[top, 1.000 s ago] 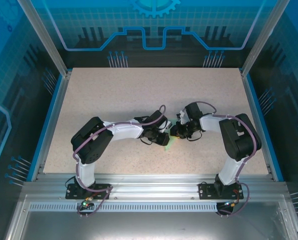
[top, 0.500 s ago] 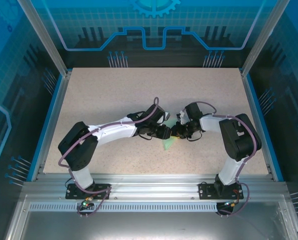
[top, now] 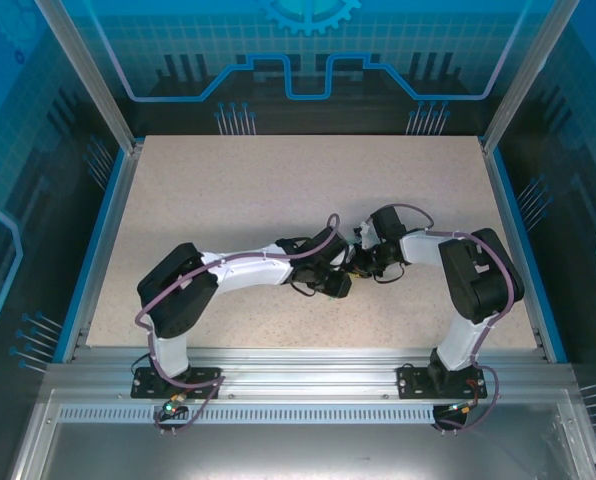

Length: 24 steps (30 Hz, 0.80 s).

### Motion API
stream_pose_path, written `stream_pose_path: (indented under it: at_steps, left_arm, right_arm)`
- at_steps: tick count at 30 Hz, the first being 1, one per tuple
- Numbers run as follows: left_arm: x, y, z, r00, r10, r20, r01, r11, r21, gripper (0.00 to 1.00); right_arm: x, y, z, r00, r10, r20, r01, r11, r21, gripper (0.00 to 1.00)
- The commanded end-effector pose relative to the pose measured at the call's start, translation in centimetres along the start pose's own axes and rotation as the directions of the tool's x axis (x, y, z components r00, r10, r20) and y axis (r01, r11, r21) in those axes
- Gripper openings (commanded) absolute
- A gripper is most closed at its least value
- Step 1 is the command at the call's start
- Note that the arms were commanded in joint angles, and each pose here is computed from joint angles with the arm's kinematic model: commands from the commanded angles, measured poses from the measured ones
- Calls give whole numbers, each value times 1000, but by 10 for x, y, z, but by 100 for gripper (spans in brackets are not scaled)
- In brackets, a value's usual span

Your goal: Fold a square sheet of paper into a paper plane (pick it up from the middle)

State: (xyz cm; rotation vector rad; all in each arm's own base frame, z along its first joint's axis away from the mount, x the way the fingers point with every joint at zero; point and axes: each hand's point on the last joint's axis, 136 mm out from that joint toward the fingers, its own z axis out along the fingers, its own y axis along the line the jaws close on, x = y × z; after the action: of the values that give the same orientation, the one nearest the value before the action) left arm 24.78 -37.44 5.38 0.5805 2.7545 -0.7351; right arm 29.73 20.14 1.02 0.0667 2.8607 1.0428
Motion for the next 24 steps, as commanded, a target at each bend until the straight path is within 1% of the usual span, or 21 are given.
stream_pose_path:
  at_steps: [1, 3, 9, 12, 24]
  left_arm:
    - [-5, 0, 4, 1000, 6, 2, -6, 1000, 1, 24]
    - [-6, -1, 5, 1000, 7, 6, -7, 1000, 4, 24]
    - [4, 14, 17, 999, 13, -42, -15, 999, -47, 23]
    - [8, 21, 19, 999, 13, -47, -16, 998, -68, 23]
    - [26, 34, 30, 996, -21, -82, 16, 997, -70, 22]
  right_arm:
    - [21, -31, 9, 998, 51, -39, -46, 992, 119, 17]
    - [21, -31, 10, 998, 50, -40, -45, 992, 118, 17]
    - [22, -32, 10, 998, 52, -44, -47, 991, 122, 17]
    - [22, -32, 9, 998, 52, -45, -46, 991, 124, 17]
    - [21, -34, 9, 998, 53, -46, -46, 990, 132, 17]
